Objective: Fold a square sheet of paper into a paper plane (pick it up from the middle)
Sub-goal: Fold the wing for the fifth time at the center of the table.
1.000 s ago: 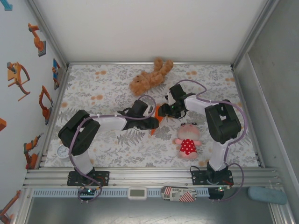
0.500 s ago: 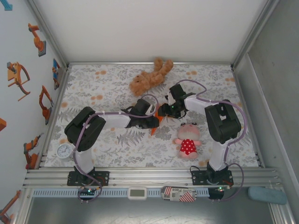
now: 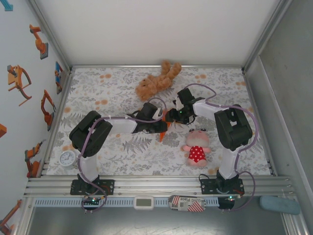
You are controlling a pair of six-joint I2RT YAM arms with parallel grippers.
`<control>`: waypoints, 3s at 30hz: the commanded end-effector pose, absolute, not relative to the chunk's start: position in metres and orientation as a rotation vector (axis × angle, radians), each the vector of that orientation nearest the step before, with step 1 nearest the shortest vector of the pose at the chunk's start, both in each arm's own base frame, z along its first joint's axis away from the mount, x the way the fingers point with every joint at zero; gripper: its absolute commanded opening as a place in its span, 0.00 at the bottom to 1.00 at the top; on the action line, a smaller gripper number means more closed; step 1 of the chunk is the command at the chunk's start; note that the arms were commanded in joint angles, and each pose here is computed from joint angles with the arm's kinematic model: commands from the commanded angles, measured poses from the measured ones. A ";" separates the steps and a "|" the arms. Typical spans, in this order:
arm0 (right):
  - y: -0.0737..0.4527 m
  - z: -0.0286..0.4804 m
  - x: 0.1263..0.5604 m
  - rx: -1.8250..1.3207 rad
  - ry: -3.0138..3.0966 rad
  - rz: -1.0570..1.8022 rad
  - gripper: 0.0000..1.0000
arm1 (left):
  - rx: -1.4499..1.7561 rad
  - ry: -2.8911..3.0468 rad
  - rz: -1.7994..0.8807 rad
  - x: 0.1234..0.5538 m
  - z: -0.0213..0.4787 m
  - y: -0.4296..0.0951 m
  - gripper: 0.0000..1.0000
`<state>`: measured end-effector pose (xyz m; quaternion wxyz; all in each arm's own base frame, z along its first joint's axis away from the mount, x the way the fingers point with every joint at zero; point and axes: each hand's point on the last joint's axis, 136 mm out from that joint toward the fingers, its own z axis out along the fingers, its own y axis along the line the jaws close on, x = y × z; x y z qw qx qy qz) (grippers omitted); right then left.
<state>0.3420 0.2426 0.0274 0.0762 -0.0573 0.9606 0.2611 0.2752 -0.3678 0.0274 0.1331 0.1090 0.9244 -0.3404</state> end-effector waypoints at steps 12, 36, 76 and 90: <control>0.244 0.004 0.340 -0.157 2.926 0.764 0.59 | 0.379 2.644 -1.033 0.281 0.016 -0.378 0.26; 0.217 0.053 0.349 -0.154 2.752 0.859 0.62 | 0.456 2.677 -1.217 0.273 0.025 -0.379 0.10; 0.194 -0.012 0.344 -0.051 2.984 0.584 0.56 | 0.358 2.688 -1.336 0.276 0.056 -0.378 0.33; 0.192 -0.019 0.343 -0.016 3.006 0.572 0.56 | 0.329 2.764 -1.021 0.260 0.039 -0.362 0.39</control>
